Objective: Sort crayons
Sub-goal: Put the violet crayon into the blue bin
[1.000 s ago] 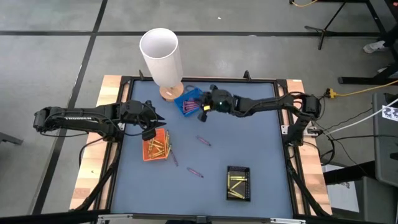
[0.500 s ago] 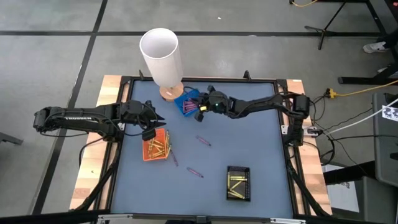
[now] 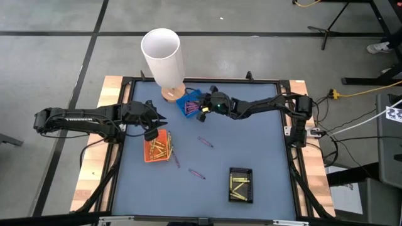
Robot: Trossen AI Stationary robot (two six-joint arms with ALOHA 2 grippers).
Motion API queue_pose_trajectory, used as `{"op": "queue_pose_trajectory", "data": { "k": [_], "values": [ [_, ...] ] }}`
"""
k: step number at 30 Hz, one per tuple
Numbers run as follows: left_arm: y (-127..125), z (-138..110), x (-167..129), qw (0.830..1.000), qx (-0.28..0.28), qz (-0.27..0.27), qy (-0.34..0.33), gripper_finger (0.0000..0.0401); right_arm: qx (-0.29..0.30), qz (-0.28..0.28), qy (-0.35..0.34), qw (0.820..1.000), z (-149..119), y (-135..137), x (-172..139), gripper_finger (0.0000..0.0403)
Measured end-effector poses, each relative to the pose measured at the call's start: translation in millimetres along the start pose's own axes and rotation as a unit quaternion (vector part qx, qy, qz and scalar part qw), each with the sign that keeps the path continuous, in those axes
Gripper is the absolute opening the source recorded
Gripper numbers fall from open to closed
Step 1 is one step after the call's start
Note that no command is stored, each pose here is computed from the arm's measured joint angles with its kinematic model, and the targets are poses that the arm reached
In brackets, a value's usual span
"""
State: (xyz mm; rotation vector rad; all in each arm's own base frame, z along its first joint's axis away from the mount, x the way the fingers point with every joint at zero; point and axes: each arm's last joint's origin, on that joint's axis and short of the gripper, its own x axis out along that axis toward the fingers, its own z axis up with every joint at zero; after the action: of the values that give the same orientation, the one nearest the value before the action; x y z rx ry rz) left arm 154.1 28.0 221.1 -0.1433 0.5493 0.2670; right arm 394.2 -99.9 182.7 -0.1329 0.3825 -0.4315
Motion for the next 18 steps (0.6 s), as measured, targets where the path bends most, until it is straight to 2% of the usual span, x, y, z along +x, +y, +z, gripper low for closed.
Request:
{"op": "queue_pose_trajectory", "data": {
  "k": [4, 9, 13, 18],
  "values": [
    [0, 0, 0, 1.000, 0.000, 0.000, 0.000, 0.0096, 0.001, -0.029, 0.004, 1.000, 0, -1, 0, 0.0160],
    [0, 0, 0, 1.000, -0.001, 0.000, 0.000, 0.0096, 0.038, -0.014, 0.009, 0.999, -2, 0, 0, 0.0178],
    [0, 0, 0, 1.000, -0.001, 0.000, 0.000, 0.0096, 0.087, 0.035, 0.022, 0.995, -4, 4, 0, 0.0179],
    [0, 0, 0, 1.000, -0.002, 0.000, 0.000, 0.0096, 0.148, 0.139, 0.050, 0.978, -7, 13, -3, 0.0179]
  ]
}}
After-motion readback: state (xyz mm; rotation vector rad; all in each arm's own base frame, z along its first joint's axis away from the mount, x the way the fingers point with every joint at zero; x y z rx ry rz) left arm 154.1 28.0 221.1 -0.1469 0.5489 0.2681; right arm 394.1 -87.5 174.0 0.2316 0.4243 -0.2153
